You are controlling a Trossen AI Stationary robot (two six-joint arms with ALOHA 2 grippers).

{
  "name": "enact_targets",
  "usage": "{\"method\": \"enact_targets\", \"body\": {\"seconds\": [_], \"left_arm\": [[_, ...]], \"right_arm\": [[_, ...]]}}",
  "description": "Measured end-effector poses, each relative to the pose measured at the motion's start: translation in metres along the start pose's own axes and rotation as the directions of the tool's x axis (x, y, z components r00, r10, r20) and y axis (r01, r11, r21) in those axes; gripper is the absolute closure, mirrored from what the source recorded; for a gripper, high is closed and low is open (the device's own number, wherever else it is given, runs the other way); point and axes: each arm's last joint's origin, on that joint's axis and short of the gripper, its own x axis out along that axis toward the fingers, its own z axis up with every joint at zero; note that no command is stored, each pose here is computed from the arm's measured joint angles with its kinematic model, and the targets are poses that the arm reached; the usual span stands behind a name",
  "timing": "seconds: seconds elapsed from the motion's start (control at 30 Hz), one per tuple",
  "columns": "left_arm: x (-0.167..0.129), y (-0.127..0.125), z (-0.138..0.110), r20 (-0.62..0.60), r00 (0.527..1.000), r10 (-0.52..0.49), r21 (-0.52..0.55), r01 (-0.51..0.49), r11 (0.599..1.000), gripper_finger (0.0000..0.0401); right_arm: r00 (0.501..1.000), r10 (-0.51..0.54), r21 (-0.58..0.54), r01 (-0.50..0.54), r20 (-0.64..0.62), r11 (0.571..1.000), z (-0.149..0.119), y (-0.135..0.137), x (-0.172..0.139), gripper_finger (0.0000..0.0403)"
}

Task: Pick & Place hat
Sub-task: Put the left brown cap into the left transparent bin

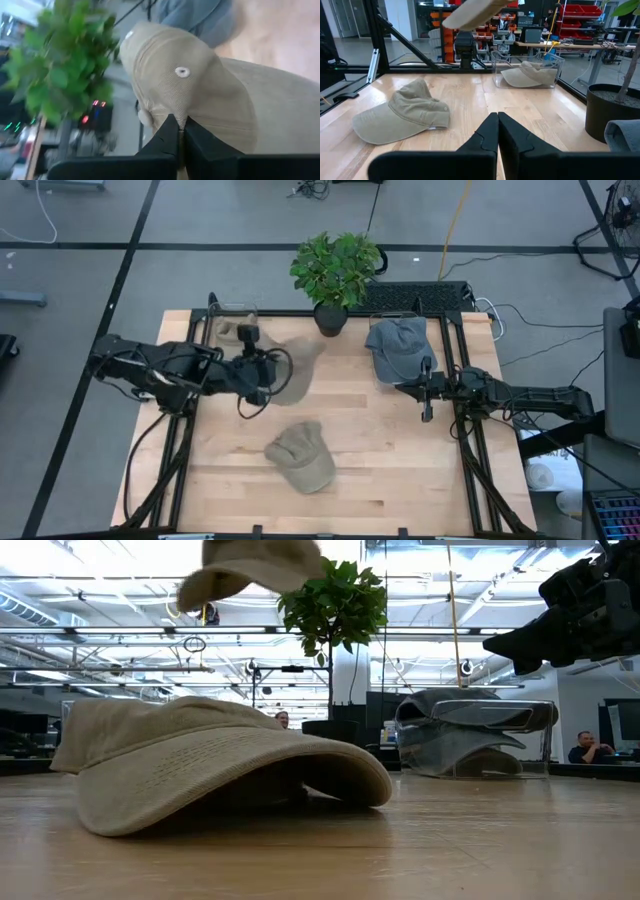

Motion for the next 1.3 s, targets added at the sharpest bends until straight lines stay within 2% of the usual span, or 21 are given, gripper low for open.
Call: {"method": "enact_targets", "body": {"seconds": [0.13, 0.23, 0.5, 0.63, 0.73, 0.9, 1.0, 1.1, 1.23, 1.3], "left_arm": [[0.006, 0.007, -0.01, -0.09, 0.995, 0.041, -0.014, -0.042, 0.999, 0.0397], [0.01, 0.013, -0.018, -0.172, 0.978, 0.122, -0.016, -0.126, 0.992, 0.0395], [0.02, 0.034, -0.039, -0.35, 0.891, 0.29, 0.054, -0.29, 0.956, 0.0396], [0.028, 0.045, -0.052, -0.438, 0.84, 0.319, 0.093, -0.311, 0.946, 0.0396], [0.035, 0.051, -0.07, -0.528, 0.805, 0.273, 0.116, -0.25, 0.961, 0.0397], [0.037, 0.064, -0.104, -0.623, 0.765, 0.163, 0.038, -0.179, 0.983, 0.0398], [0.036, 0.066, -0.121, -0.615, 0.777, 0.135, -0.034, -0.198, 0.98, 0.0398], [0.036, 0.061, -0.134, -0.572, 0.809, 0.139, -0.06, -0.21, 0.976, 0.0398], [0.048, 0.048, -0.149, -0.528, 0.839, 0.13, -0.015, -0.162, 0.987, 0.0398], [0.056, 0.043, -0.155, -0.535, 0.837, 0.117, 0.007, -0.134, 0.991, 0.0398]], "right_arm": [[1.0, 0.0, 0.0, 0.0, 0.0, 1.0, 0.0, 0.0, 0.0, 0.0403], [1.0, 0.0, 0.0, 0.0, 0.0, 1.0, 0.0, 0.0, 0.0, 0.0403], [1.0, 0.0, 0.0, 0.0, 0.0, 1.0, 0.0, 0.0, 0.0, 0.0403], [1.0, 0.0, 0.0, 0.0, 0.0, 1.0, 0.0, 0.0, 0.0, 0.0403], [1.0, 0.0, 0.0, 0.0, 0.0, 1.0, 0.0, 0.0, 0.0, 0.0403], [1.0, 0.0, 0.0, 0.0, 0.0, 1.0, 0.0, 0.0, 0.0, 0.0403], [1.0, 0.0, 0.0, 0.0, 0.0, 1.0, 0.0, 0.0, 0.0, 0.0403], [1.0, 0.0, 0.0, 0.0, -0.001, 1.0, 0.0, 0.0, 0.0, 0.0403], [1.0, 0.0, 0.0, 0.0, 0.0, 1.0, 0.0, 0.0, 0.0, 0.0403], [1.0, 0.0, 0.0, 0.0, 0.0, 1.0, 0.0, 0.0, 0.0, 0.0403]]}}
